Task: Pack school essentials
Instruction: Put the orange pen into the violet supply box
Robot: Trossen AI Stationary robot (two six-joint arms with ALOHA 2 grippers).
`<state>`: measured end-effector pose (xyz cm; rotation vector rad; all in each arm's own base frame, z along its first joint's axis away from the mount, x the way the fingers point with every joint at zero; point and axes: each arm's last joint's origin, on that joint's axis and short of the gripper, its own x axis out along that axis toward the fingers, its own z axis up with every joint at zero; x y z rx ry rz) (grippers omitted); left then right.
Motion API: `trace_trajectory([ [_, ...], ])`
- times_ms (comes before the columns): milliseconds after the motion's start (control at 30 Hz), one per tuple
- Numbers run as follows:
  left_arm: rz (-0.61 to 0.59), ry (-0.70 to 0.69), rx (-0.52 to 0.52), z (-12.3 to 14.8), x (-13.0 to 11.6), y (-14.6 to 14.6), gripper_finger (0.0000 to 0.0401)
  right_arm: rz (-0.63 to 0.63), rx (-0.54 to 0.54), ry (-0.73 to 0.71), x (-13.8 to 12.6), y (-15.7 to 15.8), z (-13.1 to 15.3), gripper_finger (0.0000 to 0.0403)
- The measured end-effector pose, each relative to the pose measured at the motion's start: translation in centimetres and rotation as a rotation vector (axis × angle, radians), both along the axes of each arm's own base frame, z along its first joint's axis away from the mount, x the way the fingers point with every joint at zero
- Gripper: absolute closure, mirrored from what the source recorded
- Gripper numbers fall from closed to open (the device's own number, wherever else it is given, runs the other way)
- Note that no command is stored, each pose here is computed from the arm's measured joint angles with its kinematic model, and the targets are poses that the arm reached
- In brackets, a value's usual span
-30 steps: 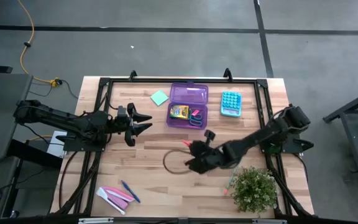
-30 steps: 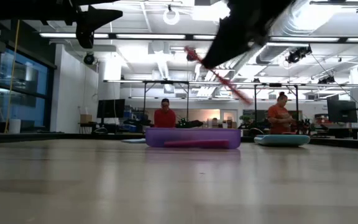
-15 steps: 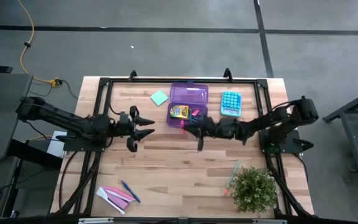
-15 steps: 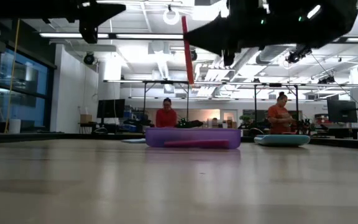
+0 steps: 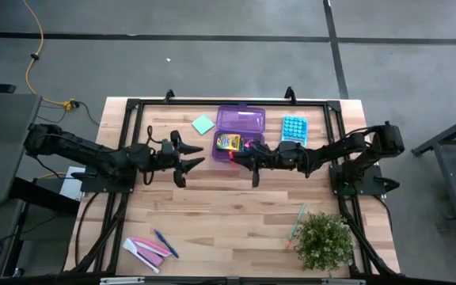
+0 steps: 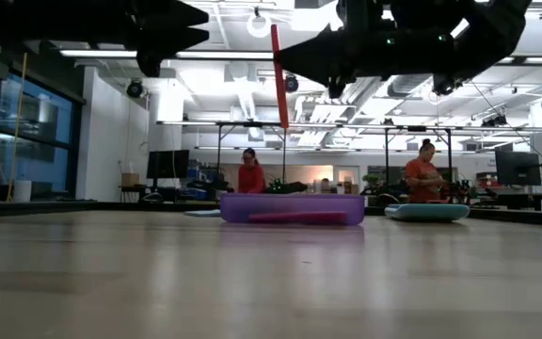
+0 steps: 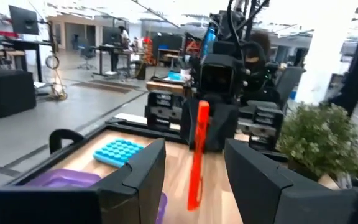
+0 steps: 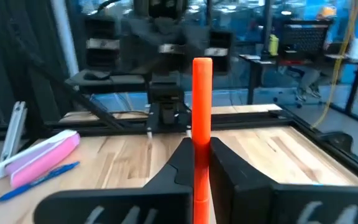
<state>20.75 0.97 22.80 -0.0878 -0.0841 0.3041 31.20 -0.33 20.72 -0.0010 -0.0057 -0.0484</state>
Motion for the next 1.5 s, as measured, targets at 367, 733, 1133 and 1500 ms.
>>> trace_trajectory([
  [367,-0.018,0.013,0.062,0.2,0.1,0.0,0.0245,-0.086,0.010,0.063,1.0,-0.1,0.7,0.0403],
  [733,0.011,0.005,0.052,0.2,0.0,0.1,0.0245,-0.545,-0.131,0.817,7.8,-3.2,-2.8,0.0403],
  [1133,0.009,-0.003,0.028,0.2,0.0,0.1,0.0245,-0.522,-0.151,0.989,9.0,-2.4,-2.6,0.0403],
  [1500,0.006,-0.003,0.026,0.2,0.0,0.0,0.0245,-0.366,-0.195,1.072,8.4,-1.7,-3.7,0.0403],
])
